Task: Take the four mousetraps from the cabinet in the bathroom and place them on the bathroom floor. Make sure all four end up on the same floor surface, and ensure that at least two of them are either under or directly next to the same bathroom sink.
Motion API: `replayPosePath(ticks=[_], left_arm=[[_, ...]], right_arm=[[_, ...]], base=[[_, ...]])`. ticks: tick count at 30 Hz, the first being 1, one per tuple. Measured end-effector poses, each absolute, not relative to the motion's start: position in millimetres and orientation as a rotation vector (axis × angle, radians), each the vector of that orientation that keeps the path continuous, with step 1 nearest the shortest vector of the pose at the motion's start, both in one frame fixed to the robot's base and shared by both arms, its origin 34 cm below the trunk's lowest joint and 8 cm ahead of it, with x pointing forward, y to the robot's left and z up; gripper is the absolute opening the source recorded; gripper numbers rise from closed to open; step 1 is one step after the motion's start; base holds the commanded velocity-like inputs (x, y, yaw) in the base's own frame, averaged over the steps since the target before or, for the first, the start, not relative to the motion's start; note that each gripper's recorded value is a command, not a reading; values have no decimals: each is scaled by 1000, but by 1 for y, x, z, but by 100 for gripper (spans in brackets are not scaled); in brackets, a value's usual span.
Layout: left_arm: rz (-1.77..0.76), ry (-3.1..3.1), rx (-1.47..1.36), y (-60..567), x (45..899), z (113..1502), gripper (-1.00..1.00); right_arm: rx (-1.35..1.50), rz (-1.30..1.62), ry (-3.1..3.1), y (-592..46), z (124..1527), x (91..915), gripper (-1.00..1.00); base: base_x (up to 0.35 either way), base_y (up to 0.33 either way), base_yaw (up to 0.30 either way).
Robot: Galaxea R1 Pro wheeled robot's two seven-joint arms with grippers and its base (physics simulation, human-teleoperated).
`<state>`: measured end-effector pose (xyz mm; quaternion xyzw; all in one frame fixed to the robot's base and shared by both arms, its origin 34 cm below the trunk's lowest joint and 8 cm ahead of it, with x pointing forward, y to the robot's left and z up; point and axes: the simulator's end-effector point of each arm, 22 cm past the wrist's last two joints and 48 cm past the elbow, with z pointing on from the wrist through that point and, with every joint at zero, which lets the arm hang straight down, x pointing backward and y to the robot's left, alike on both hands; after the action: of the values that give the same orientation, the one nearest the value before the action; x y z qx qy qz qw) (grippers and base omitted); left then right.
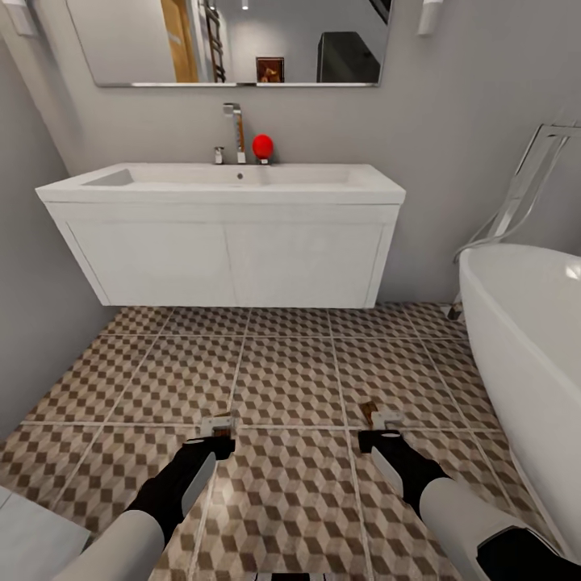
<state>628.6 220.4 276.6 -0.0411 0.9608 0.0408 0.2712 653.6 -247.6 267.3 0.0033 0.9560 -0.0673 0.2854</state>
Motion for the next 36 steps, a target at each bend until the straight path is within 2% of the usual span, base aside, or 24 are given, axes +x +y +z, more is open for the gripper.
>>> replayPosePath(ticks=[26,36], left_arm=[[120,2591,-116,221,630,258,-100],[122,2590,-117,222,631,259,-100]], right_arm=[[5,-188,2563,-252,239,648,-100],[4,-185,2563,-250,239,648,-100]], base=[[2,2,0],[234,157,0]])
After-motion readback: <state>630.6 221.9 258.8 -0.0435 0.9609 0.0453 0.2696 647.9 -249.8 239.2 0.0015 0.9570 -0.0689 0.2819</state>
